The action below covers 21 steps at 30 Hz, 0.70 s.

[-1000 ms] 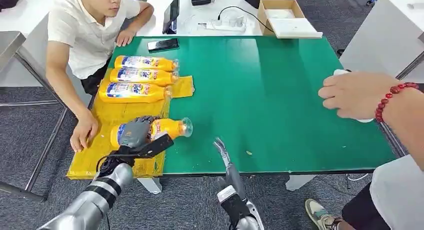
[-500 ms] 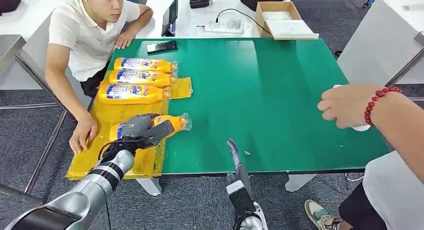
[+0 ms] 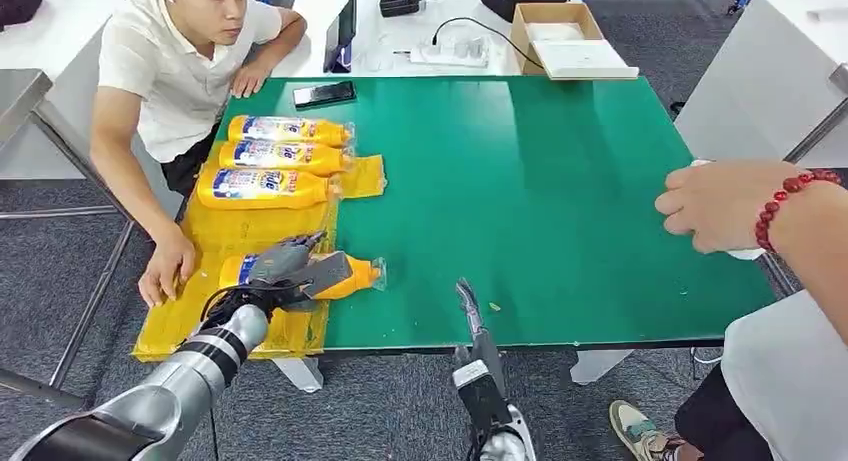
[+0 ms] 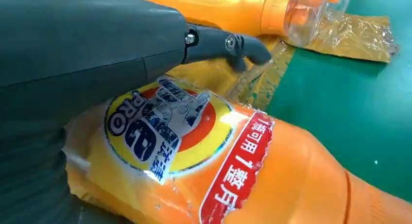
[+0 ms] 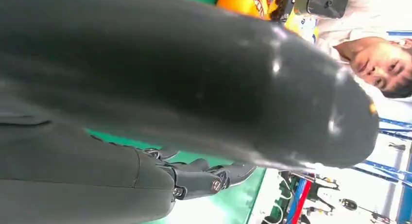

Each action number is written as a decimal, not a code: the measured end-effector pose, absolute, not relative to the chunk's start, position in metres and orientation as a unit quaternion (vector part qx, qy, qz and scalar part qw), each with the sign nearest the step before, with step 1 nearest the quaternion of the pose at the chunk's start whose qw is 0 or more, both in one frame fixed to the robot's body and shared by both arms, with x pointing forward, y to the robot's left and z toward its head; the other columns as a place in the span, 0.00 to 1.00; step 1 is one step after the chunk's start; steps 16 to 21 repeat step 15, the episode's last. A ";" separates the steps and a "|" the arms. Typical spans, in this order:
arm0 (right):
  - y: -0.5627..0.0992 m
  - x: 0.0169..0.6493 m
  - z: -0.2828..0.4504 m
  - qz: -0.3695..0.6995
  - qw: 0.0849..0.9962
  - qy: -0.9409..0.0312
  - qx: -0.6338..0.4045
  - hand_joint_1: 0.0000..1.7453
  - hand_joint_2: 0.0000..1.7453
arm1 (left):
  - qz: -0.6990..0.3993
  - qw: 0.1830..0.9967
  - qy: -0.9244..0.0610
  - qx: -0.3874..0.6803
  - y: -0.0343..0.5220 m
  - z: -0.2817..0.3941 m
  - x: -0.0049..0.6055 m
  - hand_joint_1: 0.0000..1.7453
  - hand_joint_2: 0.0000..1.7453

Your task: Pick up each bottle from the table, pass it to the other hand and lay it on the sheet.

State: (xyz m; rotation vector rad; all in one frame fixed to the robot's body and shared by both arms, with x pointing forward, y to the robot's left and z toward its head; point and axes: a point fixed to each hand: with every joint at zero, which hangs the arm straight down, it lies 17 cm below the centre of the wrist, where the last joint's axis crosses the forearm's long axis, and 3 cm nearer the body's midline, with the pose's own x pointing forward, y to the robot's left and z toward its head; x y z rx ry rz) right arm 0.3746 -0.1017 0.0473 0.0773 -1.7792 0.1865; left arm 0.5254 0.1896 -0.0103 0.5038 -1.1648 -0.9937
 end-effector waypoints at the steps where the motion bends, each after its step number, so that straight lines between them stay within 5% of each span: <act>1: -0.102 0.375 0.047 0.082 0.625 -0.775 0.033 0.00 0.00 | -0.448 0.693 -0.519 0.223 0.189 -0.011 0.525 0.00 1.00; 21: -0.113 0.379 0.042 0.072 0.631 -0.772 0.018 0.00 0.00 | -0.409 0.674 -0.598 0.143 0.159 0.005 0.516 0.00 1.00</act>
